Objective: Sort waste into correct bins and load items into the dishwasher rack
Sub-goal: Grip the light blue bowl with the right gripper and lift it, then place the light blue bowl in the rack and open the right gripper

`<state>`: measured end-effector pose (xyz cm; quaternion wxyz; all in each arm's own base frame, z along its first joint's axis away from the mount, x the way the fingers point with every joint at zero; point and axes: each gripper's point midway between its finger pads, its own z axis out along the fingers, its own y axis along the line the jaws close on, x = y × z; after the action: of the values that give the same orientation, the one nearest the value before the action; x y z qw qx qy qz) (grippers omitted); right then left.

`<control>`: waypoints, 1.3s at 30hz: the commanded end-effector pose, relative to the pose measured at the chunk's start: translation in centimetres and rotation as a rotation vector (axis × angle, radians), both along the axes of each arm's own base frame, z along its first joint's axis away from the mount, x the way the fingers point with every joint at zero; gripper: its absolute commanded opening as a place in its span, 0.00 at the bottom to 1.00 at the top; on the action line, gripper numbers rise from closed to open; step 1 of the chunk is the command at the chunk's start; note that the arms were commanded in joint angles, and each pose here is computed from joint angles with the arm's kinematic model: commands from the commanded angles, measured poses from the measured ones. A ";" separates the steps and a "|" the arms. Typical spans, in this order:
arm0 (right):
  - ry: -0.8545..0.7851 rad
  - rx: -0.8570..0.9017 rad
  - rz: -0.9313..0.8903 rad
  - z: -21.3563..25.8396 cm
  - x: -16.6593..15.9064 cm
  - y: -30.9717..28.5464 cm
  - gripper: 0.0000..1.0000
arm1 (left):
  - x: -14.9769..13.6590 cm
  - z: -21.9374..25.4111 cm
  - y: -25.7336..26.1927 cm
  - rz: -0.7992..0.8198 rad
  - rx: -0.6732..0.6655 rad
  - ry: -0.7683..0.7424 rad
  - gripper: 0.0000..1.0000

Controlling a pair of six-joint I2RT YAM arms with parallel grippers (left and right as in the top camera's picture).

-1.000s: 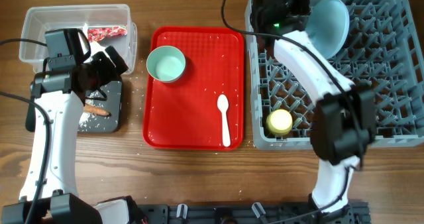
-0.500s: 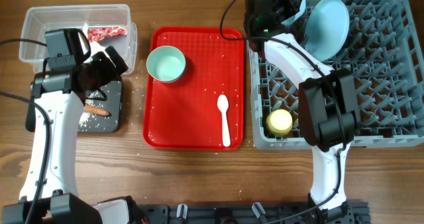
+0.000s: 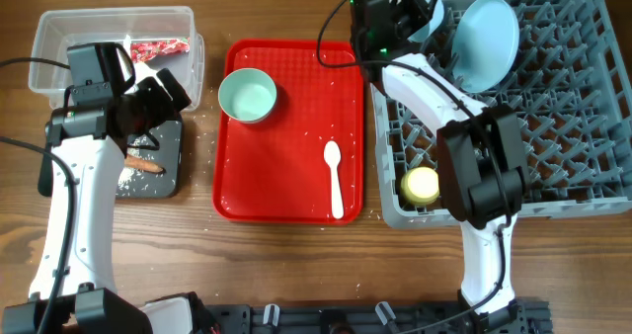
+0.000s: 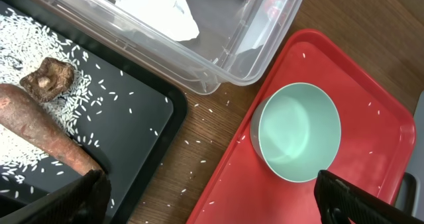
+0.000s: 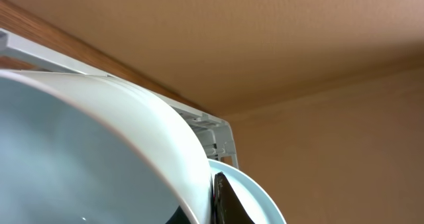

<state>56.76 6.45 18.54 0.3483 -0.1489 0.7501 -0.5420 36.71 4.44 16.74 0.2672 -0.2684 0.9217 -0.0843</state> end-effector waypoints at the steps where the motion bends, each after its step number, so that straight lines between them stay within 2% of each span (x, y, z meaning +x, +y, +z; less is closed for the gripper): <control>1: 0.014 -0.013 0.003 -0.6 0.0 0.5 0.24 | 0.1 0.4 0.3 0.002 0.007 -0.012 1.00; 5: 0.029 -0.028 0.007 -0.6 0.0 0.5 0.39 | 0.1 0.4 0.3 0.002 0.007 -0.012 1.00; 14: 0.028 -0.026 0.033 -0.6 -0.1 1.8 0.40 | 0.1 0.4 0.3 0.002 0.008 -0.012 1.00; 25: 0.031 -0.002 0.149 -0.9 -0.4 6.6 0.49 | 0.1 0.4 0.3 0.002 0.007 -0.012 1.00; 28: -0.015 0.039 0.142 -0.7 -0.5 6.9 0.51 | 0.1 0.4 0.3 0.002 0.007 -0.012 1.00; 32: -0.188 0.270 0.187 2.6 -0.8 8.6 0.52 | 0.1 0.4 0.3 0.002 0.007 -0.012 1.00; 33: -0.213 0.323 0.212 3.5 -0.9 9.1 0.55 | 0.1 0.4 0.3 0.002 0.007 -0.012 1.00; 34: -0.239 0.425 0.266 4.9 -1.1 10.0 0.59 | 0.1 0.4 0.3 0.002 0.007 -0.012 1.00; 36: -0.266 0.698 0.388 8.0 -2.1 12.2 0.77 | 0.1 0.4 0.3 0.002 0.007 -0.012 1.00; 37: -0.285 0.858 0.425 9.7 -2.8 12.8 0.81 | 0.1 0.4 0.3 0.002 0.007 -0.012 1.00; 39: -0.346 1.121 0.375 12.4 -4.6 11.5 0.82 | 0.1 0.4 0.3 0.002 0.007 -0.012 1.00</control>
<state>54.48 17.14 22.40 0.5050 -0.1314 0.8099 -0.2679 36.71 4.44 16.74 0.2672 -0.2684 0.9217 -0.0843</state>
